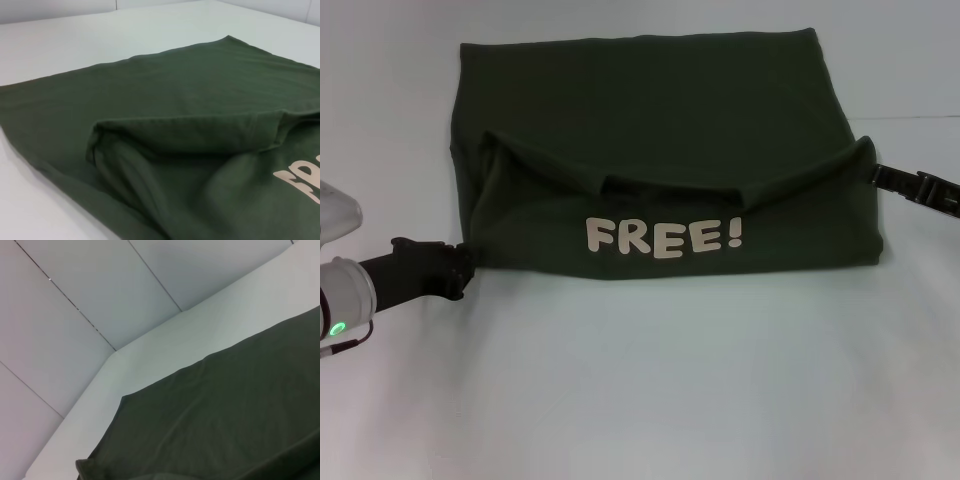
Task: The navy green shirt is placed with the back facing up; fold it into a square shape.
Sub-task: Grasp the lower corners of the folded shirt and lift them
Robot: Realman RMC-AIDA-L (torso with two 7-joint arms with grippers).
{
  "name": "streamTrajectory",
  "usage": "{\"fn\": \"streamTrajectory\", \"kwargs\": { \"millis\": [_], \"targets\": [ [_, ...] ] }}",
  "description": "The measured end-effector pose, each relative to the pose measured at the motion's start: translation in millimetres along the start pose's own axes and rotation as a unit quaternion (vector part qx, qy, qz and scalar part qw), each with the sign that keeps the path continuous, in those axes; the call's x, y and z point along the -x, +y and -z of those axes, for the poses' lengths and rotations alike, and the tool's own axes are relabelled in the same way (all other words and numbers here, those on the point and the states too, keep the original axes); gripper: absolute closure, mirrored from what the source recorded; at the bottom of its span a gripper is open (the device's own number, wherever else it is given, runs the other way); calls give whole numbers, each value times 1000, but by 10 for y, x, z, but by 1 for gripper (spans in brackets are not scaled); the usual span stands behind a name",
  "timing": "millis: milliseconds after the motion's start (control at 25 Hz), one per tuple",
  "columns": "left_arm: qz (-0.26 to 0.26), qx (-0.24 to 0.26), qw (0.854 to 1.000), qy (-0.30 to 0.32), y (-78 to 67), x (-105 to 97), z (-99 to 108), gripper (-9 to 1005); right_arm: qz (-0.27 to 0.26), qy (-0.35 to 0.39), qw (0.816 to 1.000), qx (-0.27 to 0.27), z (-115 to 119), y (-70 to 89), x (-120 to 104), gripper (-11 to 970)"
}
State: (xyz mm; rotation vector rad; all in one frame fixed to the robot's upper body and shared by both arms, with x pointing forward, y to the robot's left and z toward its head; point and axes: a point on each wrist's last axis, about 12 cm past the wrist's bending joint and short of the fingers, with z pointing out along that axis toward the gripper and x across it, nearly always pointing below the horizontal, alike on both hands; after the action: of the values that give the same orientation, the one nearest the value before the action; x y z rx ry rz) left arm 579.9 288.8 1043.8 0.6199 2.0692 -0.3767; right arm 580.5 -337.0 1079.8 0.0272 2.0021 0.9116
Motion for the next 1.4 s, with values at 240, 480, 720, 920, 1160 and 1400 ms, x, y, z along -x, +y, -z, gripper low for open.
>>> {"fn": "streamTrajectory", "kwargs": {
  "millis": [240, 480, 720, 920, 1160, 1400],
  "targets": [
    [-2, -1, 1000, 3, 0, 3, 0, 885, 4, 3, 1000, -2, 9, -9, 11, 378],
    [-1, -17, 1000, 5, -10, 13, 50, 959, 1, 30, 999, -17, 57, -67, 51, 378],
    [-1, -38, 999, -2, -33, 20, 111, 958, 2, 65, 997, -36, 34, -88, 112, 378],
    [-2, -36, 999, -1, -28, 19, 109, 959, 7, 88, 994, -68, -88, -99, 67, 378],
    [0, -32, 999, -1, -18, 12, 110, 959, 5, 94, 992, -86, -158, -102, 10, 378],
    [3, -32, 999, 0, -17, 6, 111, 958, 0, 100, 991, -91, -171, -115, -46, 379]
  ]
}}
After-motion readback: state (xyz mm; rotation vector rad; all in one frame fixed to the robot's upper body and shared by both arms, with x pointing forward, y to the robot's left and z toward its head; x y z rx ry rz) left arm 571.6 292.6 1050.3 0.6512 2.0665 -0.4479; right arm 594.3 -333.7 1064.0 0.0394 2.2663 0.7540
